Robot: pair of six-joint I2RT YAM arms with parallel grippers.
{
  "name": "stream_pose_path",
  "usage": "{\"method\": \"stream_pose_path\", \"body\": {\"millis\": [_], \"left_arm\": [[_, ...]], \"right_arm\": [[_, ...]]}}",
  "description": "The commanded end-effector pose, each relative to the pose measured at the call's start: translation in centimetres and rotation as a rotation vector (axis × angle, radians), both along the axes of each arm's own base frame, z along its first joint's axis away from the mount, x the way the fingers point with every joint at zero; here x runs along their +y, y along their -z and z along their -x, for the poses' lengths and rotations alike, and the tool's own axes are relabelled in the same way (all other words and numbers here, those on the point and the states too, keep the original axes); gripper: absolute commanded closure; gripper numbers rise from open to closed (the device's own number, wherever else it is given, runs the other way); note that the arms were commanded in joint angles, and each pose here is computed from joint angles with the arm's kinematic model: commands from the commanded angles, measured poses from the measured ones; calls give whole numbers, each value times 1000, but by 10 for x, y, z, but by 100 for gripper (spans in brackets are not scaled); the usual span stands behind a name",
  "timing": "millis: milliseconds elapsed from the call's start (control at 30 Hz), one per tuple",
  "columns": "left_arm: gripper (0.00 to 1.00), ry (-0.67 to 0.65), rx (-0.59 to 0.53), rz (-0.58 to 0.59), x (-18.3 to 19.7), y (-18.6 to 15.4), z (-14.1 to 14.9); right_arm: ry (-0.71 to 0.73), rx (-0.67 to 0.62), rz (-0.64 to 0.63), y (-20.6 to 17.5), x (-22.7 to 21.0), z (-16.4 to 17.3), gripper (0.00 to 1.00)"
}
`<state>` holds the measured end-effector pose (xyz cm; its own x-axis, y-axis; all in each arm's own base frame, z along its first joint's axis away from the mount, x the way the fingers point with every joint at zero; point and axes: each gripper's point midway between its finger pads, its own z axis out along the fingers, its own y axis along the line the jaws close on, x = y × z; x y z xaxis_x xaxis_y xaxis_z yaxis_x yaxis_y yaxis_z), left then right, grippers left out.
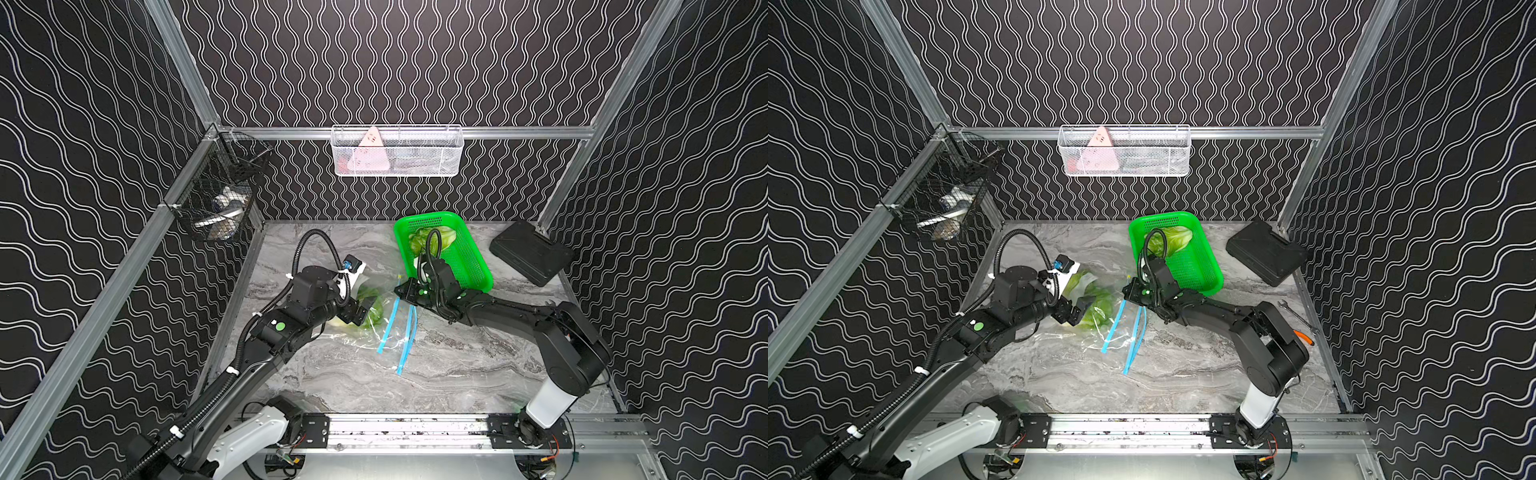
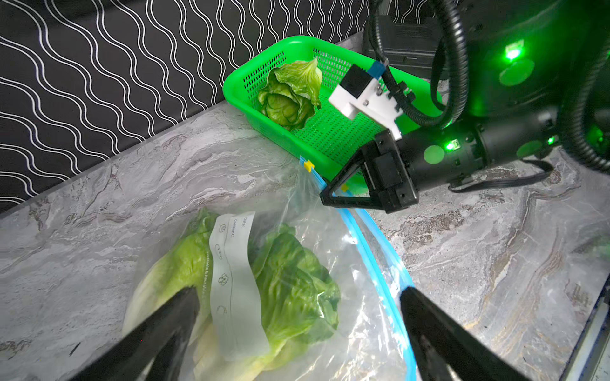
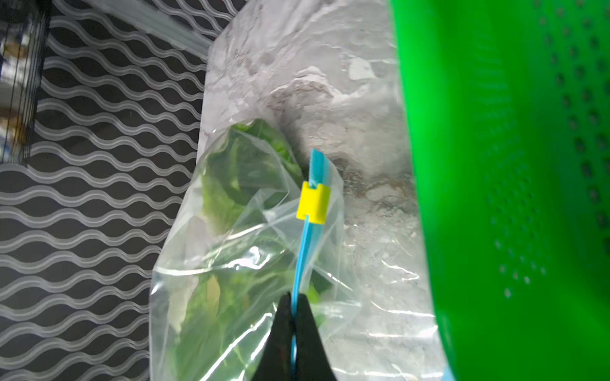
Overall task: Open the zip-top bag and take out the chinese cabbages
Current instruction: Adjust the zipper food storage bag in the zipper food storage bag.
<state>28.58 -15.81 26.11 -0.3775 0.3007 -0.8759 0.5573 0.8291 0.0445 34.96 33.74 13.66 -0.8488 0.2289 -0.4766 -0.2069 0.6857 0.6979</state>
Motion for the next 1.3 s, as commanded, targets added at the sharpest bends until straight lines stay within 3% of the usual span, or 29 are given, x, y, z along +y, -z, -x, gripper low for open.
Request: {"method": "stream_pose_path", "body": {"millis": [0,233,400,600,767,1000,1133,1267], "left_arm": [[1,29,-79,-13,-1,-14,0],[1,21,-159,-24,3,-49,-1],[1,-44,-212,-25,16,-74,-2],[1,-20,-239,-25,18,-89,10],[1,85,-259,19,8,-99,33],[1,387,-288,114,-32,-102,67],[1,583,-179,128,-62,-89,70],[1,693,-96,137,-83,-79,60]], "right_arm": [[-216,-200,88,-28,6,14,100],[-527,-512,99,-126,25,35,100],[-714,-623,67,-184,44,45,100],[-802,-682,14,-243,48,60,100],[-818,-746,134,-254,15,84,100],[-902,-767,213,-238,-24,116,100],[-970,-786,171,-223,-33,126,100],[-1035,-779,124,-217,-37,133,100]]}}
